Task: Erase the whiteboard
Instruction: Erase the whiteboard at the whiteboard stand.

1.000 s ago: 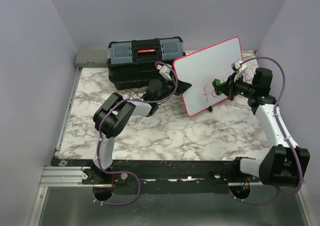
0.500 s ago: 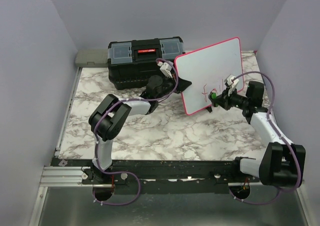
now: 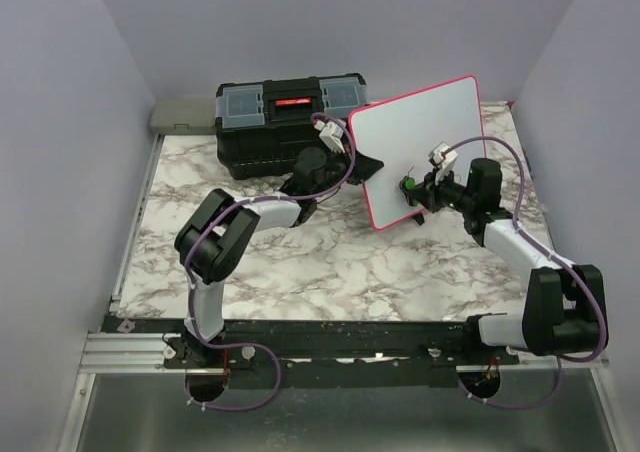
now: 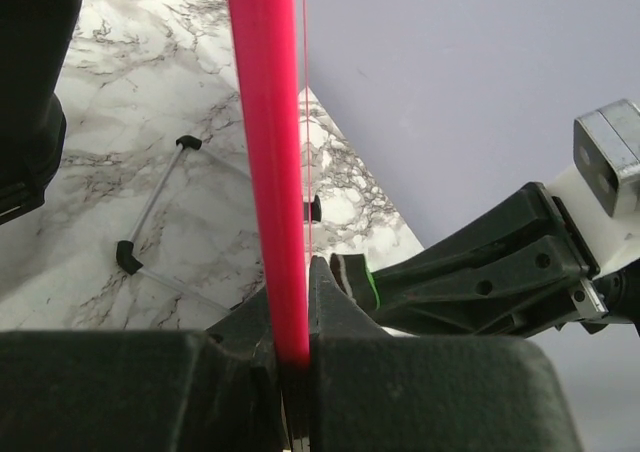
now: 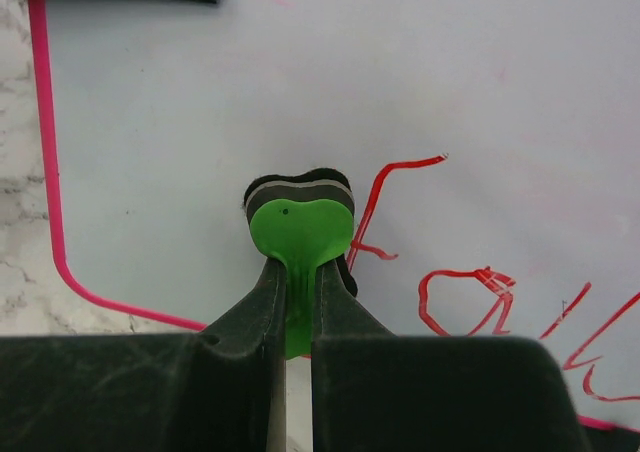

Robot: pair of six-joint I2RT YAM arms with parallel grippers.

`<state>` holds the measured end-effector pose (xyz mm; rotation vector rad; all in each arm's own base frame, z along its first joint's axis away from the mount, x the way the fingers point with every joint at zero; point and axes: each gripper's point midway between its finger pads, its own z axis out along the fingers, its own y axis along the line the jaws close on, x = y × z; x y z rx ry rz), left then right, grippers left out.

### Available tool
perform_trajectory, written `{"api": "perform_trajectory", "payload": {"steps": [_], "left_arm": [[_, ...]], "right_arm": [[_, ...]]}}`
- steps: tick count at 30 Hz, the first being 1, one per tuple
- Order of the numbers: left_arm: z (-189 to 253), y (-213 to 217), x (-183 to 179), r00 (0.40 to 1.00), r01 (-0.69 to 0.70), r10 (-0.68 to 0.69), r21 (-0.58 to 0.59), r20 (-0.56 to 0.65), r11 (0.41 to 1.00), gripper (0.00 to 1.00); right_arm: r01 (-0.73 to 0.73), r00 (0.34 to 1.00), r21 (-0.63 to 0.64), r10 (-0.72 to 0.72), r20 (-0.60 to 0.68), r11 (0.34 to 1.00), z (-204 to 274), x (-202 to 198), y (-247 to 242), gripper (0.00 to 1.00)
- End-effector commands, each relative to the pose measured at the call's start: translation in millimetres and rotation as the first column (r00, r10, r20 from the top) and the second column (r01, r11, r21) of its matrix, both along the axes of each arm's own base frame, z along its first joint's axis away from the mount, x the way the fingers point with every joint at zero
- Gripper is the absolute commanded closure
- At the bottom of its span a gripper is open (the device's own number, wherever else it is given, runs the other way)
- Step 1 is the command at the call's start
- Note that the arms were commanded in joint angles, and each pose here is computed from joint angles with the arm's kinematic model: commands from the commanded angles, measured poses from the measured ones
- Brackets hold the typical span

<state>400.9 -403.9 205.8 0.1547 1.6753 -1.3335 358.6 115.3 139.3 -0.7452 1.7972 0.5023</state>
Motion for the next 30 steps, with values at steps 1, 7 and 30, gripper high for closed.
{"api": "perform_trajectory", "payload": {"steps": [1, 7, 30], "left_arm": [[136, 12, -11, 0.962, 0.013, 0.052, -0.234, 0.269, 0.972, 1.0], [132, 11, -15, 0.958, 0.023, 0.032, -0.186, 0.286, 0.982, 1.0], [119, 1, -20, 0.961, 0.035, -0.009, -0.088, 0.278, 0.996, 1.0]], "right_arm": [[0.103, 0.995, 0.011, -0.104, 0.014, 0.995, 11, 26, -2, 0.99], [0.285, 0.958, 0.012, -0.285, 0.008, 0.958, 10, 49, -26, 0.99], [0.279, 0.959, 0.131, -0.282, 0.002, 0.951, 25, 45, -13, 0.99]]}}
